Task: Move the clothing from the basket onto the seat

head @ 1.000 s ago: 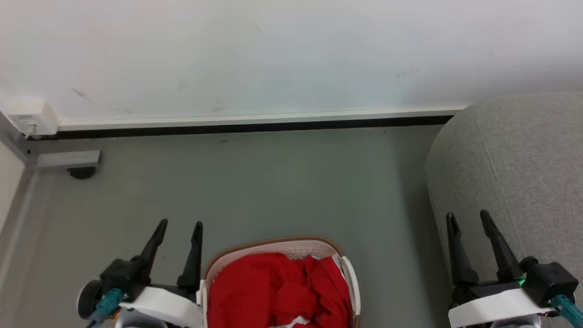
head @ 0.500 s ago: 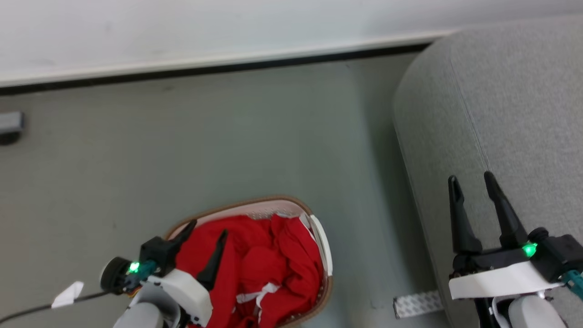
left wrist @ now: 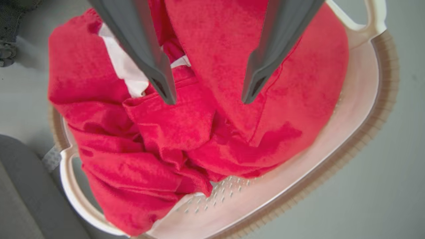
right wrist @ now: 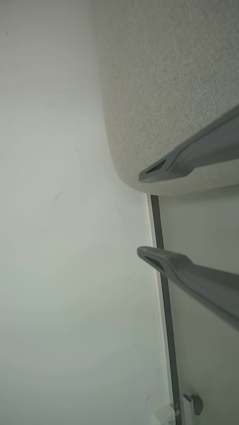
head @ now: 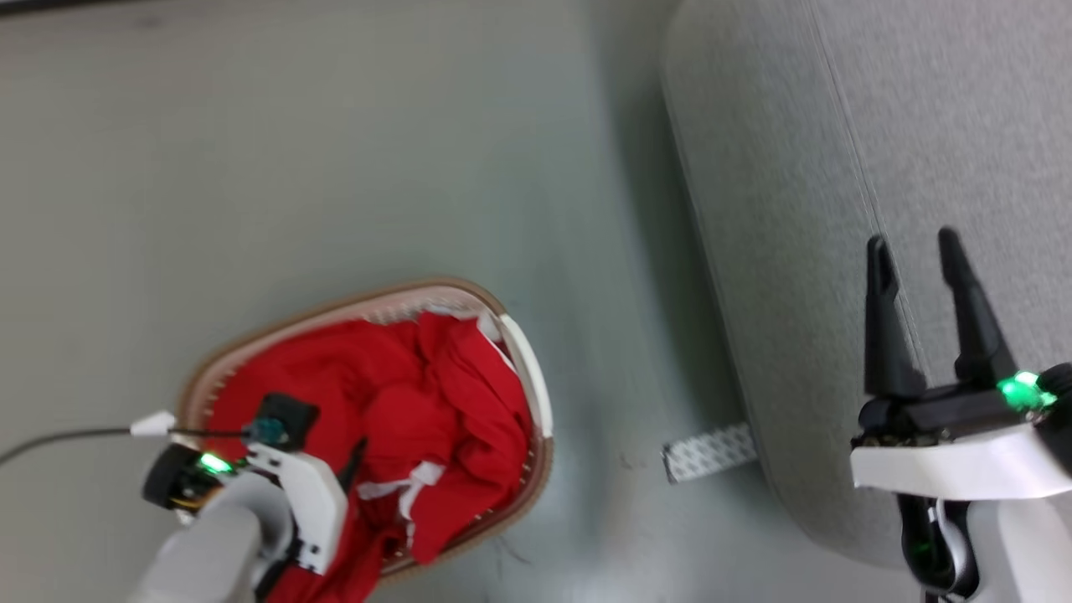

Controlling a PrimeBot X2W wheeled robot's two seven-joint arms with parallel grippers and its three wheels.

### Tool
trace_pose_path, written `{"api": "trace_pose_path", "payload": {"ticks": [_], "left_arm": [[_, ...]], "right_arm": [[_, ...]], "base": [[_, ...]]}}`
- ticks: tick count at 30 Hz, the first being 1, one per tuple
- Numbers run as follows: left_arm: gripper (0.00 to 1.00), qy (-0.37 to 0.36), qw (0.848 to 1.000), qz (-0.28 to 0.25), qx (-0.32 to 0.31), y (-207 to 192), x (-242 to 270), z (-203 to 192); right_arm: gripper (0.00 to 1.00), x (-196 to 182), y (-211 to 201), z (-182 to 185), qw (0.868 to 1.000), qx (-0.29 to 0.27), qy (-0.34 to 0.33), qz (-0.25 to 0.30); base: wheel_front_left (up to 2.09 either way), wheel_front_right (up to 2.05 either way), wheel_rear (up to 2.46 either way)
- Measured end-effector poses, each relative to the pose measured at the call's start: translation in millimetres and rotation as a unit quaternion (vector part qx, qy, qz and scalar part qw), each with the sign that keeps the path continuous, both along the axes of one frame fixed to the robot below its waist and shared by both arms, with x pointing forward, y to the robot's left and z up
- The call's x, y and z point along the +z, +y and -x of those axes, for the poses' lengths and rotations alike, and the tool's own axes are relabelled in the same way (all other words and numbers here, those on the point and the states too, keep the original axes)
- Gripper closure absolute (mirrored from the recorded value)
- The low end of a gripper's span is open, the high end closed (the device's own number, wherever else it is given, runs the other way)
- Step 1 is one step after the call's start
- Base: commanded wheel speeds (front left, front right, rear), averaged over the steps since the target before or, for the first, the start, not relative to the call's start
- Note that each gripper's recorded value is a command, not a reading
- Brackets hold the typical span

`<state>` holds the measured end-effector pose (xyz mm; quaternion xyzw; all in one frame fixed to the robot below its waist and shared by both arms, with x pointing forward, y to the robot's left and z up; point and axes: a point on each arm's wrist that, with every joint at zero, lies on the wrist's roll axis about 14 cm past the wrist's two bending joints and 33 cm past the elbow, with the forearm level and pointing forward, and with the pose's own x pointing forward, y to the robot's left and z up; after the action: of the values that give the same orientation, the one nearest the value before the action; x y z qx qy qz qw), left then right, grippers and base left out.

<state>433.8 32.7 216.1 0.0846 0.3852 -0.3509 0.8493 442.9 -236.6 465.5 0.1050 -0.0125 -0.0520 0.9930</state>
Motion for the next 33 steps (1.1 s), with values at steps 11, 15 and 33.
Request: {"api": "trace_pose_path", "payload": {"ticks": [11,15,33], "left_arm": [[0.00,0.098,0.989,-0.092,-0.063,12.0,-83.8,5.8],[0.00,0.123,0.980,-0.120,-0.098,11.8,-106.1,13.6],[1.00,0.107,0.986,-0.093,-0.089,-1.3,-89.8,12.7]], "right_arm": [[0.00,-24.3,-26.7,-1.1,0.999,-0.037,0.030,0.005],[0.00,-34.1,-33.1,1.2,0.998,-0.046,0.045,0.009],[0.00,-23.5,-38.9,3.4,0.998,-0.053,0.035,0.016]], "base": [[0.00,0.00,0.00],[0.00,0.00,0.00],[0.00,0.00,0.00]]}}
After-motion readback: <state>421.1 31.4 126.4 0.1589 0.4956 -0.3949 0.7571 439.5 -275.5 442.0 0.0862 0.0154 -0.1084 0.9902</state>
